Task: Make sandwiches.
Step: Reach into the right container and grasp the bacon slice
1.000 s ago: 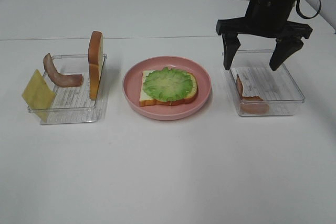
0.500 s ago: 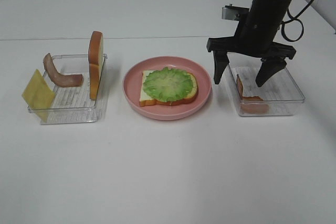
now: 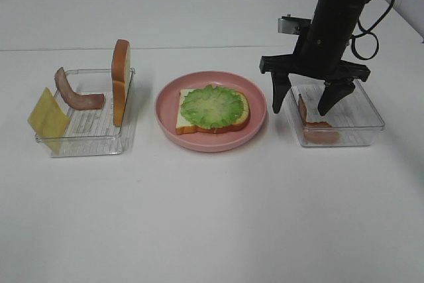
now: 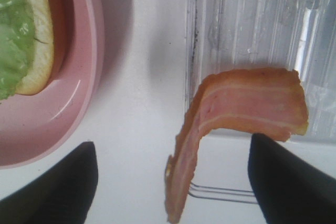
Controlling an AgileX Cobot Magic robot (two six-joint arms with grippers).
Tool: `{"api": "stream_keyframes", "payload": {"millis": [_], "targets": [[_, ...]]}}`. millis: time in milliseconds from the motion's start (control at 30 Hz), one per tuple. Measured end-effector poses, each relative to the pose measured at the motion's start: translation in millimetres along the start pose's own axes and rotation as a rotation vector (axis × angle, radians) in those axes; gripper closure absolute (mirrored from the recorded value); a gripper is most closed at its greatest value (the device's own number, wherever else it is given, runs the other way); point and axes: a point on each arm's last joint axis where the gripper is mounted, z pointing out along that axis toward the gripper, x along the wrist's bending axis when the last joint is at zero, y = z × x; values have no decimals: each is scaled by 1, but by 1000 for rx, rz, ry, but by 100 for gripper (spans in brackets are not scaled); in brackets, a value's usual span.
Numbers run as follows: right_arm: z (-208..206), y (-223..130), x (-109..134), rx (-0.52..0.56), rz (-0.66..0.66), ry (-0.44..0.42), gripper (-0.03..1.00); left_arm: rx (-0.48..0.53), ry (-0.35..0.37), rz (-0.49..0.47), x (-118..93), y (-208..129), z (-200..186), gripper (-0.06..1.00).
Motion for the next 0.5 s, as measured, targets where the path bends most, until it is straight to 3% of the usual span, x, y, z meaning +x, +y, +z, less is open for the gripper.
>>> {"api": "stream_keyframes", "payload": {"millis": [333, 400, 433, 500], "targets": [[3, 2, -1, -4, -5, -15, 37, 0, 0, 0, 0, 0, 0, -5], [3, 2, -2, -6, -7, -19, 47, 0, 0, 0, 0, 0, 0, -5], [3, 2, -2, -6, -7, -19, 47, 0, 0, 0, 0, 0, 0, -5], [3, 2, -2, -7, -8, -21, 63, 0, 0, 0, 0, 0, 0, -5]]}}
